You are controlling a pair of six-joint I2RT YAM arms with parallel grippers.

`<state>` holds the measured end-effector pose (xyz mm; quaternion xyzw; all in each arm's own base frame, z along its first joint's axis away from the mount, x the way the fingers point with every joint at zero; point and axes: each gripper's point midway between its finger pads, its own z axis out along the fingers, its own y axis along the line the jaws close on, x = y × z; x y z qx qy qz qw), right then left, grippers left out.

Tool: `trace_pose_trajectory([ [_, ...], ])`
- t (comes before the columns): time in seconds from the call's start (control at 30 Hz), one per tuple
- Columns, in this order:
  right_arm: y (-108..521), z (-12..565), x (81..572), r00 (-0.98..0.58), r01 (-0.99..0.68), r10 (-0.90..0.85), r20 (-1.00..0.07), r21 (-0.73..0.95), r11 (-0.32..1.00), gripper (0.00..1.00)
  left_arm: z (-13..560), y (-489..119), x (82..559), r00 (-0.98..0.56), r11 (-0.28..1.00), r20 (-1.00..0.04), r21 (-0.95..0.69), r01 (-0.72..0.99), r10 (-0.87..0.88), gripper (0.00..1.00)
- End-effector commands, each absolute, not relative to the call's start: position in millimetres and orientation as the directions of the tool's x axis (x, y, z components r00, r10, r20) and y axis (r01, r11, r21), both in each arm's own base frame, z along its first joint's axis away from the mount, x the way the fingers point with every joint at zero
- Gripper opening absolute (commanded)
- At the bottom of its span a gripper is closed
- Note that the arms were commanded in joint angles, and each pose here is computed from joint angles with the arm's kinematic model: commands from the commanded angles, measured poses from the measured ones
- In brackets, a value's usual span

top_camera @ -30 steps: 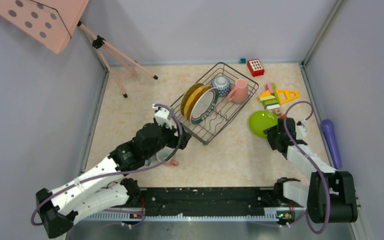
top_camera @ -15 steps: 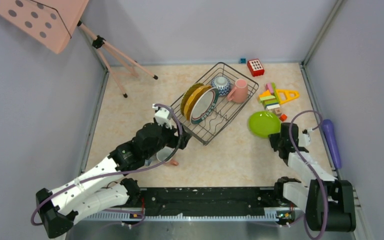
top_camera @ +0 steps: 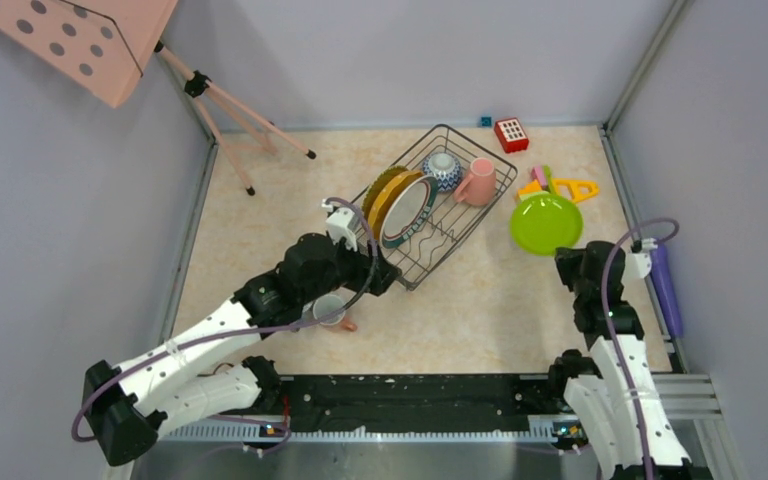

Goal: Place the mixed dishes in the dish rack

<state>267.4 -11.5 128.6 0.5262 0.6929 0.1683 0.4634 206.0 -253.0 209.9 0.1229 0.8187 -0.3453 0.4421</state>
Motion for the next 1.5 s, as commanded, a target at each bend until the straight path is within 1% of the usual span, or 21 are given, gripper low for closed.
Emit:
trace_pose_trajectory([
  [0.0,-14,191,270,-0.017,0.449,0.812,-0.584,0.721,0.528,0.00,264,-278,216,-0.541,0.621,-0.820,-0.525,0.583,-0.186,0.79],
  [0.07,-5,208,271,-0.051,0.379,0.793,-0.607,0.723,0.577,0.00,270,-283,222,-0.554,0.600,-0.810,-0.544,0.587,-0.193,0.80],
  [0.17,23,239,273,-0.122,0.172,0.740,-0.662,0.720,0.673,0.00,283,-293,230,-0.574,0.540,-0.790,-0.587,0.603,-0.216,0.79],
  [0.27,53,265,269,-0.181,-0.038,0.693,-0.698,0.709,0.704,0.00,299,-298,235,-0.551,0.505,-0.801,-0.584,0.635,-0.233,0.79],
  [0.4,91,282,258,-0.274,-0.273,0.634,-0.723,0.691,0.669,0.00,314,-296,245,-0.539,0.489,-0.798,-0.596,0.637,-0.270,0.78],
  [0.63,121,284,242,-0.379,-0.437,0.556,-0.740,0.672,0.598,0.00,321,-304,258,-0.545,0.464,-0.780,-0.623,0.630,-0.306,0.75],
  [0.73,130,285,238,-0.412,-0.486,0.529,-0.742,0.670,0.562,0.00,318,-315,261,-0.565,0.422,-0.768,-0.639,0.643,-0.302,0.72],
  [0.83,132,287,236,-0.415,-0.509,0.512,-0.752,0.659,0.554,0.00,320,-328,260,-0.592,0.359,-0.749,-0.662,0.657,-0.298,0.69],
  [1.07,134,281,237,-0.440,-0.503,0.500,-0.746,0.666,0.551,0.00,328,-344,256,-0.634,0.246,-0.713,-0.699,0.671,-0.299,0.66],
  [1.17,125,274,243,-0.433,-0.436,0.527,-0.731,0.682,0.587,0.00,331,-339,256,-0.623,0.258,-0.712,-0.700,0.666,-0.324,0.66],
  [1.27,116,270,248,-0.402,-0.378,0.560,-0.724,0.689,0.619,0.00,327,-325,263,-0.592,0.325,-0.709,-0.704,0.632,-0.383,0.67],
  [1.37,112,270,250,-0.385,-0.357,0.586,-0.713,0.701,0.618,0.00,328,-315,263,-0.567,0.356,-0.719,-0.694,0.626,-0.403,0.68],
  [1.47,117,275,250,-0.383,-0.402,0.580,-0.719,0.695,0.596,0.00,330,-315,259,-0.564,0.353,-0.727,-0.685,0.638,-0.392,0.68],
])
